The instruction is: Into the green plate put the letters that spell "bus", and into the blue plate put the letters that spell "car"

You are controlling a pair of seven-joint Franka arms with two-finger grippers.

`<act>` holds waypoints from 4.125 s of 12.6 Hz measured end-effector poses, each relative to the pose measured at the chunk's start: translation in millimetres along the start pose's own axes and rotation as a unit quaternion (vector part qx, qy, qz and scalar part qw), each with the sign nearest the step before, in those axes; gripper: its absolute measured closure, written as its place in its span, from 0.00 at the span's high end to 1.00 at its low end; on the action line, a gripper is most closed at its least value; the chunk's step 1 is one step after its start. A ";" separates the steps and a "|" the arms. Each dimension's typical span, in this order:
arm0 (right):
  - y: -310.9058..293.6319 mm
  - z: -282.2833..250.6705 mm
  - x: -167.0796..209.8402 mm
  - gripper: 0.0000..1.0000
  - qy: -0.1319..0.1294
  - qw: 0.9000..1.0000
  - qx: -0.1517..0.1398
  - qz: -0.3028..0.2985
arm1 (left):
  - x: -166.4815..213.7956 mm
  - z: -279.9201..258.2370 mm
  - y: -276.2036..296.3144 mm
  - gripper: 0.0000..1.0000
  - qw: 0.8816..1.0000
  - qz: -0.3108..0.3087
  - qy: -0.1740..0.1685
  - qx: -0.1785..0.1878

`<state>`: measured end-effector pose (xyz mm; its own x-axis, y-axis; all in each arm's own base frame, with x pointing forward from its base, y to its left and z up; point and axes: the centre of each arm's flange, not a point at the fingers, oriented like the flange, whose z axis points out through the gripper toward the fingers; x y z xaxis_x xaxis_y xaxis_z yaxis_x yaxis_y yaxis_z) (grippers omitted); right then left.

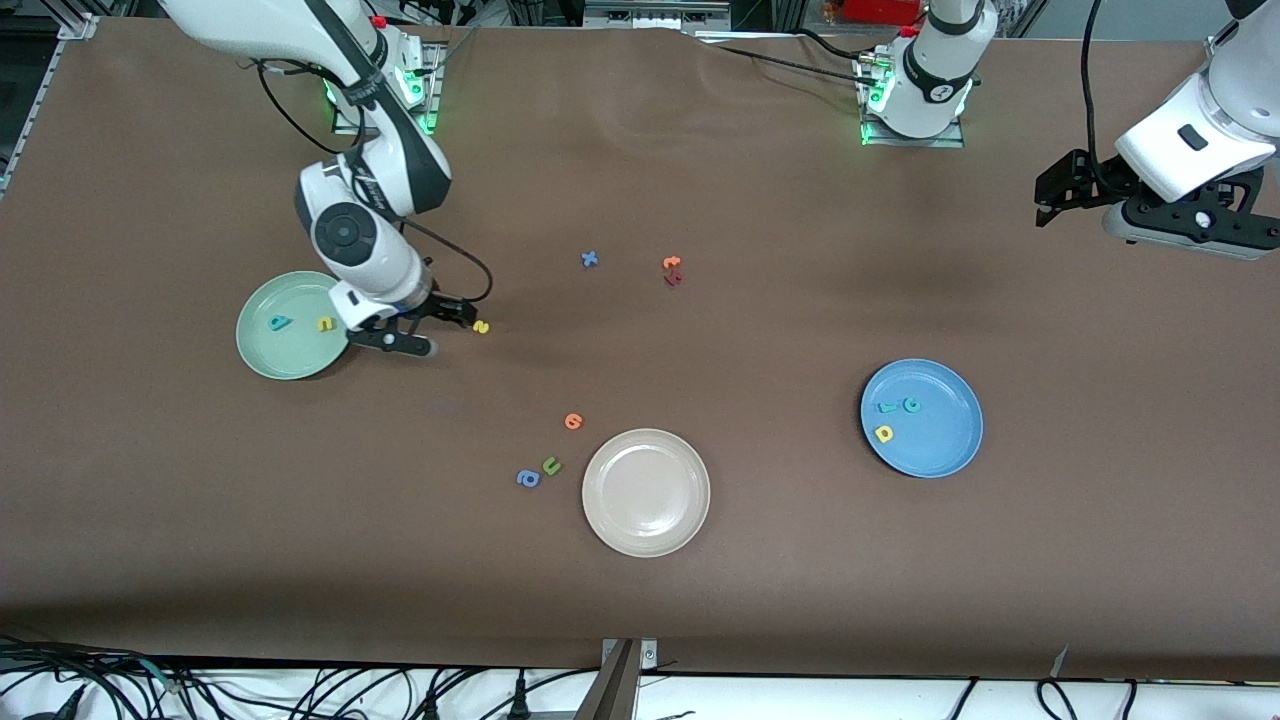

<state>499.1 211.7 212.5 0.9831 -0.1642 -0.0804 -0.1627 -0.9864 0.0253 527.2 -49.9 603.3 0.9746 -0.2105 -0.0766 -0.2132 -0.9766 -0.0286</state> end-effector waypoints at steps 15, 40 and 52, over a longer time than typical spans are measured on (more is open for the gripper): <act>-17.9 39.3 -6.6 0.44 0.000 1.000 0.027 -0.011 | -4.5 -2.1 -0.8 1.00 1.000 -0.001 -0.005 0.000; 225.3 -4.2 57.3 0.81 -0.126 0.987 -0.075 -0.070 | -7.5 -0.9 -6.5 1.00 1.000 -0.007 -0.013 -0.002; 192.5 -199.1 121.4 1.00 -0.010 0.995 -0.063 -0.070 | -7.5 -0.4 -6.5 1.00 1.000 -0.007 -0.013 -0.002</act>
<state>603.7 4.3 406.1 0.9933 -0.0264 -0.1123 -0.0108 -0.9904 0.1376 521.2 -42.1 604.5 0.9753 -0.1953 -0.1029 -0.1989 -0.9797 -0.0263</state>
